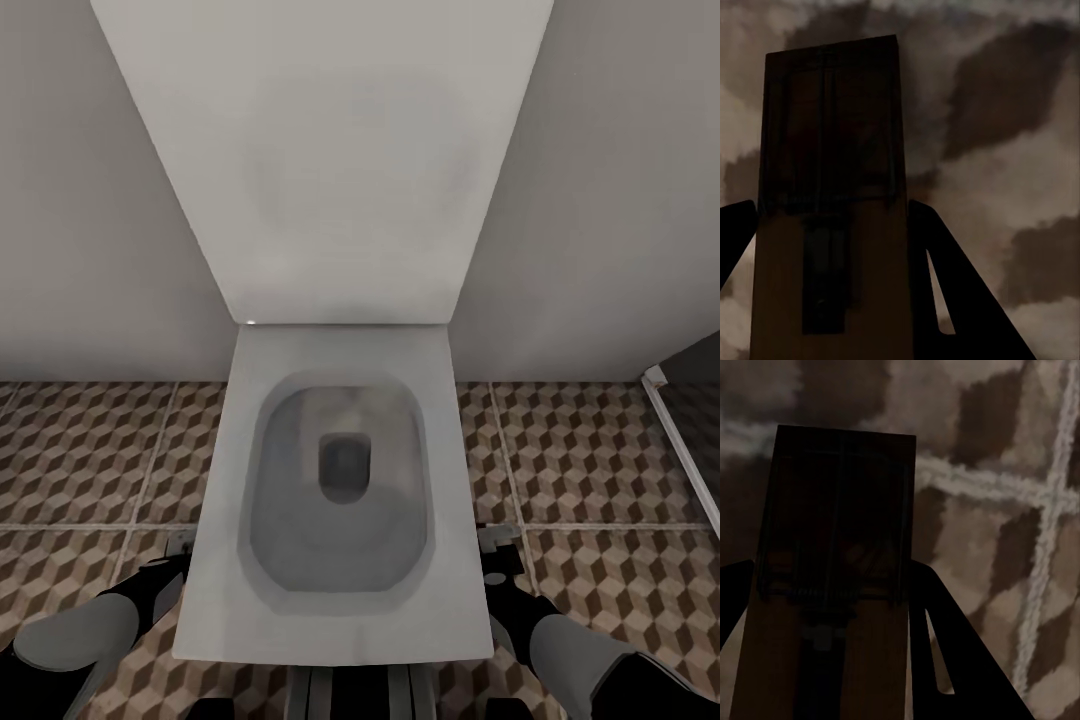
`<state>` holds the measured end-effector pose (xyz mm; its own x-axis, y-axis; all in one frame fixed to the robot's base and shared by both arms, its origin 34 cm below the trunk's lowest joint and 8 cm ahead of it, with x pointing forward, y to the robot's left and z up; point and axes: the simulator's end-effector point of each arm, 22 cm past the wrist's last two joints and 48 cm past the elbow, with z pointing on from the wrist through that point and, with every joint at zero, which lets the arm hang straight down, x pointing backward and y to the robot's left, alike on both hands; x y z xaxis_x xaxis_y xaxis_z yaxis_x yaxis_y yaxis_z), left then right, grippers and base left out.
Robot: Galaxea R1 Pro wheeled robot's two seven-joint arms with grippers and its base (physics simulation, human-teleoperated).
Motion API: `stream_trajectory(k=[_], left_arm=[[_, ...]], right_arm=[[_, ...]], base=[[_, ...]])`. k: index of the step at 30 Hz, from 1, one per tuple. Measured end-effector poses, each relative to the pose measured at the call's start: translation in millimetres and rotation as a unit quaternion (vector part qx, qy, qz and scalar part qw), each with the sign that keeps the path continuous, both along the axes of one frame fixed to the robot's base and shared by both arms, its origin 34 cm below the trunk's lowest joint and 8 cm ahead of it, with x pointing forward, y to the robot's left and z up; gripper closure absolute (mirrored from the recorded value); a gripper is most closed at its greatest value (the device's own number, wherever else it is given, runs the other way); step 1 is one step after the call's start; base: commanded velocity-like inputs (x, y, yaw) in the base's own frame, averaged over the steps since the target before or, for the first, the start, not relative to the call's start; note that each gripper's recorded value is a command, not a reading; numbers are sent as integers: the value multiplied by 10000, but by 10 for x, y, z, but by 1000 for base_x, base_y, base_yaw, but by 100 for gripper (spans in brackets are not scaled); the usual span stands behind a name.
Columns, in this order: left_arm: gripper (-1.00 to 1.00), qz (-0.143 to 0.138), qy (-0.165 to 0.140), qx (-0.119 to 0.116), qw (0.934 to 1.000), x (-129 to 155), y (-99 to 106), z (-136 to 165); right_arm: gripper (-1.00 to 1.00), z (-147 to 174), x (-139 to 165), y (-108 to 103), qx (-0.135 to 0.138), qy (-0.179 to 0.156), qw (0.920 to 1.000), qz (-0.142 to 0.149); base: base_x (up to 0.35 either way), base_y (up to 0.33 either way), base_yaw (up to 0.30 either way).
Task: Take the four mousetraps from the cabinet in the bathroom and place them on the bathroom floor. Make sure all four end up on the same floor surface, and ensure that at least two of them are either under or directly next to the same bathroom sink.
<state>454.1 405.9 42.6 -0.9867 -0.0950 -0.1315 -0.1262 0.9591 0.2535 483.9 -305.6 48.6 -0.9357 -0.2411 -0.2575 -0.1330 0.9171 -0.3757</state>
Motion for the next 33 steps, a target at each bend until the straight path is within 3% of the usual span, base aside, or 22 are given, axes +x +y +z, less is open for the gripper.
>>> stream_trajectory(k=[1,6,7,33], left_arm=[[-100,1,0,1,10000,0,-1,0],[-100,14,8,20,10000,-8,10,1],[-100,14,8,21,10000,-8,11,1],[-100,24,6,31,10000,-8,27,4]], right_arm=[[100,0,1,2,0,1,10000,6],[100,-1,0,2,1,0,10000,-1],[-100,-1,0,3,1,1,10000,3],[-100,-4,-6,-9,9,8,10000,-20]], base=[[0,0,0],[0,0,0],[0,0,0],[0,0,0]])
